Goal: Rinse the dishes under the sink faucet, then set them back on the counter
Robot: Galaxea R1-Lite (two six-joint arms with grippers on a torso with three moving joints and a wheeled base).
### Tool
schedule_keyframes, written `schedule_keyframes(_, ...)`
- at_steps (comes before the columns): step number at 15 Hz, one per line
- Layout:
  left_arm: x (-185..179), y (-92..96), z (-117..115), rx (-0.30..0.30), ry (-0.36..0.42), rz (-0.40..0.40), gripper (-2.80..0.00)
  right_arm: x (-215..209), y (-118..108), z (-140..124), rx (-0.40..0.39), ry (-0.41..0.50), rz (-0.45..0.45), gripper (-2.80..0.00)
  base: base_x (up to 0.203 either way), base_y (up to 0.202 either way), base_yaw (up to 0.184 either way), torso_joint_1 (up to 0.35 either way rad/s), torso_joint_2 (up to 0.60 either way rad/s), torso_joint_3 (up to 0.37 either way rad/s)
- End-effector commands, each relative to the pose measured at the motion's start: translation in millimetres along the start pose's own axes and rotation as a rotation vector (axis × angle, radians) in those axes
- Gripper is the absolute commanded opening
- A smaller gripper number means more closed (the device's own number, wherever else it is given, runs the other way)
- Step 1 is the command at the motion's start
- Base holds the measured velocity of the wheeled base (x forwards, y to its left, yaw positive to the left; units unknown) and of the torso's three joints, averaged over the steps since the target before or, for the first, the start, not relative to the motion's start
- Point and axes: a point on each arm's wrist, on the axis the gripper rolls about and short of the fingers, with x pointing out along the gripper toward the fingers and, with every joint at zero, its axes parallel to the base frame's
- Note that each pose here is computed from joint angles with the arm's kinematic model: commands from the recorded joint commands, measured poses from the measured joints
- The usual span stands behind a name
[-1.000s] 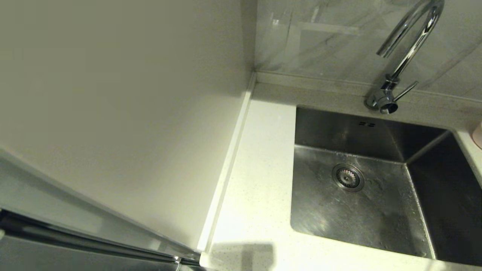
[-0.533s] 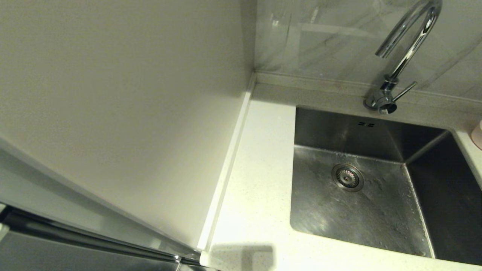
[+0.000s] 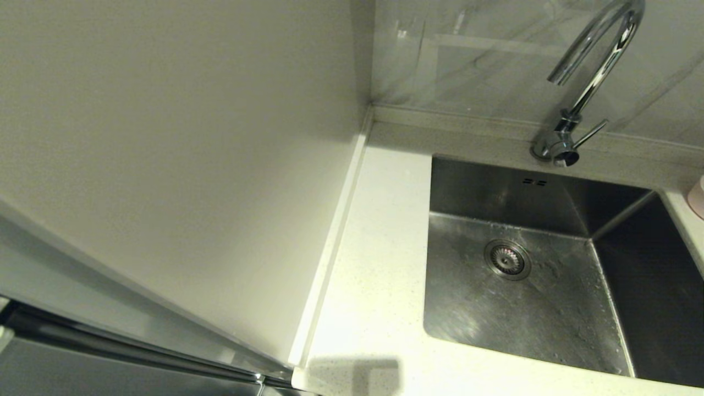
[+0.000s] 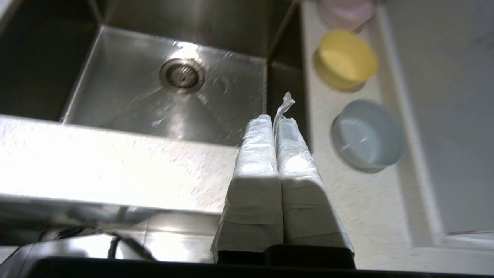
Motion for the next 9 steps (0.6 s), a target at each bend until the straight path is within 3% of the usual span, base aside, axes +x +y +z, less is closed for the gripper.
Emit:
schedule_keyframes(1,0.2,0.0,-0.9,0.000,0.003,0.000,-2.80,7.7,4.9,-21.9,0.048,0.030,0.050,-2.80,0.000,0.000,0.000,0.000,0.00,0.000)
schedule_keyframes(5,0.2,0.0,-0.9,0.000,0.003,0.000,-2.80,51.2,22.3,-63.1,0.043,0.070,0.104,-2.80,0.000,0.000,0.000,0.000,0.00,0.000)
schedule_keyframes(7,0.2,0.0,-0.9,0.000,0.003,0.000,-2.80,69.6,29.9,-83.7,0.016,0.023,0.127,-2.80,0.000,0.000,0.000,0.000,0.00,0.000)
schedule_keyframes(9,0.2,0.0,-0.9,0.000,0.003,0.000,-2.80,73.1,33.8,-86.6,-0.002,-0.023,0.233,-2.80,0.000,0.000,0.000,0.000,0.00,0.000)
